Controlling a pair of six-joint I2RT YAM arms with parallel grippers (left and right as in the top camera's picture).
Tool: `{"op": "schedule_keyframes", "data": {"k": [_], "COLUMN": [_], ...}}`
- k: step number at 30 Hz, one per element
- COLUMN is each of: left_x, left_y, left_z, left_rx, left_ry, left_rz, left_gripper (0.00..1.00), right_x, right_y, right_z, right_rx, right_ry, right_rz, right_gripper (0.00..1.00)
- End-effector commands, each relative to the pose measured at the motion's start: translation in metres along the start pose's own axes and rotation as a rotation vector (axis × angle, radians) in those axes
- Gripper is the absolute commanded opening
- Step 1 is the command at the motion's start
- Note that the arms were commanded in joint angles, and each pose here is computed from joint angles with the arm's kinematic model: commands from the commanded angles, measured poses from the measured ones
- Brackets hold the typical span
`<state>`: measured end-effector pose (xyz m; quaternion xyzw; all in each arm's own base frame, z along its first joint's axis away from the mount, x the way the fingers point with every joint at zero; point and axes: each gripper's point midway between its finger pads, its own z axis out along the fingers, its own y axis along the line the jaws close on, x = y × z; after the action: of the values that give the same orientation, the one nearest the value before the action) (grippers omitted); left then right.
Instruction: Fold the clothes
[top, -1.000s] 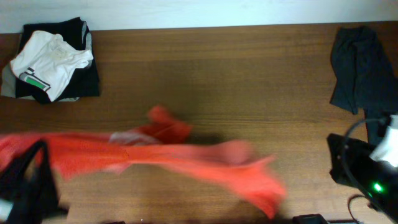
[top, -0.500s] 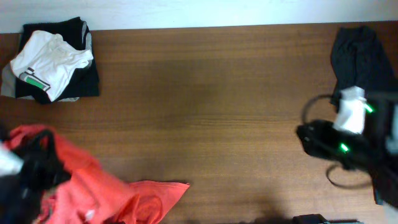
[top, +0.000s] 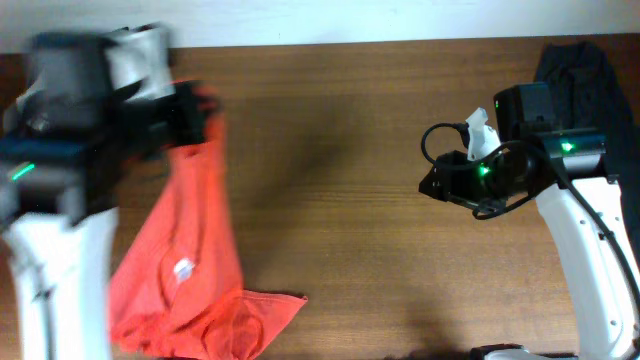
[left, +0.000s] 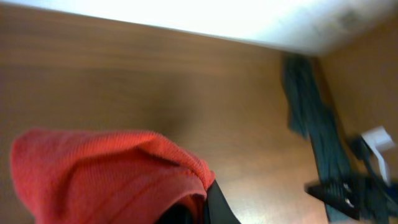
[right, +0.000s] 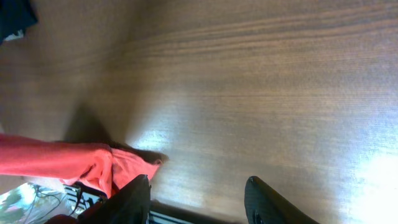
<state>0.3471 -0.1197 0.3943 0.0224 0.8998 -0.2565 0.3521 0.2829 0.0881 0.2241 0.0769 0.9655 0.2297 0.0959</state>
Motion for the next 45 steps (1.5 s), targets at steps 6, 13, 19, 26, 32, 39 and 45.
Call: {"op": "schedule_keyframes", "data": {"k": [6, 13, 19, 26, 32, 39, 45], "left_x": [-0.041, -0.065, -0.04, -0.026, -0.025, -0.017, -0.005], "left_y": [-0.154, -0.094, 0.003, 0.078, 0.13, 0.181, 0.202], "left_z": [-0.036, -0.154, -0.102, 0.029, 0.074, 0.046, 0.039], "left_rx": [0.319, 0.04, -0.281, -0.449, -0.622, -0.717, -0.755], "left_ry": [-0.197, -0.472, -0.206, 0.128, 0.175, 0.196, 0.244], "left_rz": [0.341, 0.297, 0.132, 0.06, -0.053, -0.227, -0.276], "left_gripper": [0.01, 0.01, 0.01, 0.01, 0.01, 0.01, 0.01], "right_x": [-0.003, -0.004, 0.003, 0.032, 0.055, 0.044, 0.052], "right_y": [0.002, 0.001, 0.013, 0.032, 0.055, 0.016, -0.009], "right_z": [0.001, 0.001, 0.012, 0.07, 0.104, 0.159, 0.2], "right_rx": [-0.015, -0.009, -0.023, -0.047, -0.079, 0.154, 0.245], "right_ry": [-0.008, -0.014, 0.011, 0.086, 0.114, 0.151, 0.244], "right_rz": [-0.007, -0.009, -0.058, -0.167, -0.259, -0.089, 0.068], "right_gripper": [0.54, 0.58, 0.78, 0.79, 0.8, 0.88, 0.88]}}
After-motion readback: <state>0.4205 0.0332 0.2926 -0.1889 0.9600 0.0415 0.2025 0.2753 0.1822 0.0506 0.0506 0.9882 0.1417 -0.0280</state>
